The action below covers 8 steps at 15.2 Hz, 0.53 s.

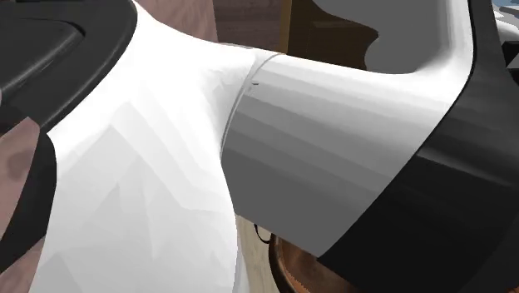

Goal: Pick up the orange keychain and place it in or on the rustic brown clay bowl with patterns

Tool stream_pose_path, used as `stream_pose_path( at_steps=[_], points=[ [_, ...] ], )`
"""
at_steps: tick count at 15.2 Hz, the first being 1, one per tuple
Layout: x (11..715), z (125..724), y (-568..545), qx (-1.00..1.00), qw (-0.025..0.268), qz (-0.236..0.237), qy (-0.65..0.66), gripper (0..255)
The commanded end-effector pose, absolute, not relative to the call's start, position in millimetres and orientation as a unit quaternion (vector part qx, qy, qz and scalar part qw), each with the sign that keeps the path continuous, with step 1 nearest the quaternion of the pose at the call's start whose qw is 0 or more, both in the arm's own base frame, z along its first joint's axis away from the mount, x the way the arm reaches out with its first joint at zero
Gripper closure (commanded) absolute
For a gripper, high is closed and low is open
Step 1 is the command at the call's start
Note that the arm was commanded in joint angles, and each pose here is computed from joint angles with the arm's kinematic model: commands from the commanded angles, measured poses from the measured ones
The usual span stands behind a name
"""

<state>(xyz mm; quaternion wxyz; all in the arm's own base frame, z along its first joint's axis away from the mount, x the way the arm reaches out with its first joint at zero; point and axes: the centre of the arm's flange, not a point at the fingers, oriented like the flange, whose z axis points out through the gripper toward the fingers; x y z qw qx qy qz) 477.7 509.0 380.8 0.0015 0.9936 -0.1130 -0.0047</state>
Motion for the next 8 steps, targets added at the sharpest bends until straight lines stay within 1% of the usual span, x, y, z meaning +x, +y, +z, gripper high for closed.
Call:
stream_pose_path(
  at_steps=[1, 8],
  points=[
    [477.9, 390.6, 509.4, 0.994, 0.002, -0.005, -0.113, 255],
    [477.9, 427.6, 509.4, 0.994, 0.002, -0.005, -0.113, 255]
  ],
)
